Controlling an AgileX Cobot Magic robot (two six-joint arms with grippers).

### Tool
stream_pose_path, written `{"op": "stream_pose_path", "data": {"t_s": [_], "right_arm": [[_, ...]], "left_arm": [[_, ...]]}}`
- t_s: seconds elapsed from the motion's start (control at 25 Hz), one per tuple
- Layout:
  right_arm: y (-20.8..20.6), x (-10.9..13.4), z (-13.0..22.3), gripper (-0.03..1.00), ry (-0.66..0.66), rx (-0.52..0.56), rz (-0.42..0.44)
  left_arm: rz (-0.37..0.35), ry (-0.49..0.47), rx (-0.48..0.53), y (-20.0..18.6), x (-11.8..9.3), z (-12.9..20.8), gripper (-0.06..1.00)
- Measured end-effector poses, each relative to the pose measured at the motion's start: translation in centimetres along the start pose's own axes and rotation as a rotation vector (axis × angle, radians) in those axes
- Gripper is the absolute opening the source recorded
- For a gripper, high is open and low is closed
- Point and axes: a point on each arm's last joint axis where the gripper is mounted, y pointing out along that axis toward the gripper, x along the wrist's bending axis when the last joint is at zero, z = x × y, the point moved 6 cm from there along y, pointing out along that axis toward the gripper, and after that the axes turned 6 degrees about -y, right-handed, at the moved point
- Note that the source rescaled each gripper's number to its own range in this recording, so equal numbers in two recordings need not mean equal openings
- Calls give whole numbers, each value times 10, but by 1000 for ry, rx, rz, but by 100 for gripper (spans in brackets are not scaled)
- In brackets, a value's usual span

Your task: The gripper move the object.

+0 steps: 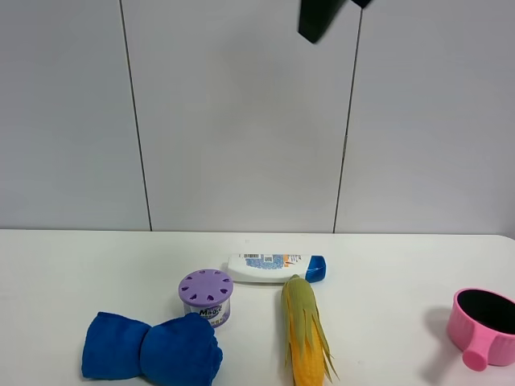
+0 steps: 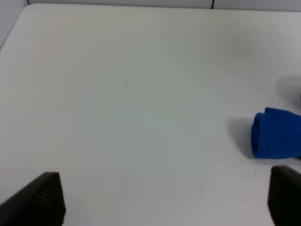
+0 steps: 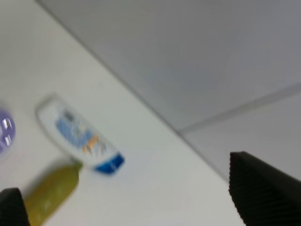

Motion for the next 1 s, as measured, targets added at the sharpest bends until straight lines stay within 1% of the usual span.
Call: {"op": "stream_pose_path", "data": {"t_s": [0.08,0.2,0.36,0.48,0.52,0.64,0.72,0.8,0.88,1.0], "right_arm": [[-5,-1,31,78,58,48,0],[-19,-5,81,78,177,100,12],[-41,-3,152,78,327,149,52],[-64,4,201,78,447,147,116],[-69,7,217,78,486,156,144],[-89,21,258,78,590,135,245],[-100,36,280,80,655,106,308],[-106,50,293,84,702,72,343],[-110,64,300,86,727,18,359],[-112,81,307,86,777,-61,360]], "left_arm": [[0,0,0,0,0,0,100],[0,0,0,0,0,0,100],[0,0,0,0,0,0,100],[0,0,0,0,0,0,100],[0,0,0,0,0,0,100],[0,0,0,0,0,0,100],[0,0,0,0,0,0,100],[0,0,0,0,0,0,100],[0,0,0,0,0,0,100],[0,0,0,0,0,0,100]]}}
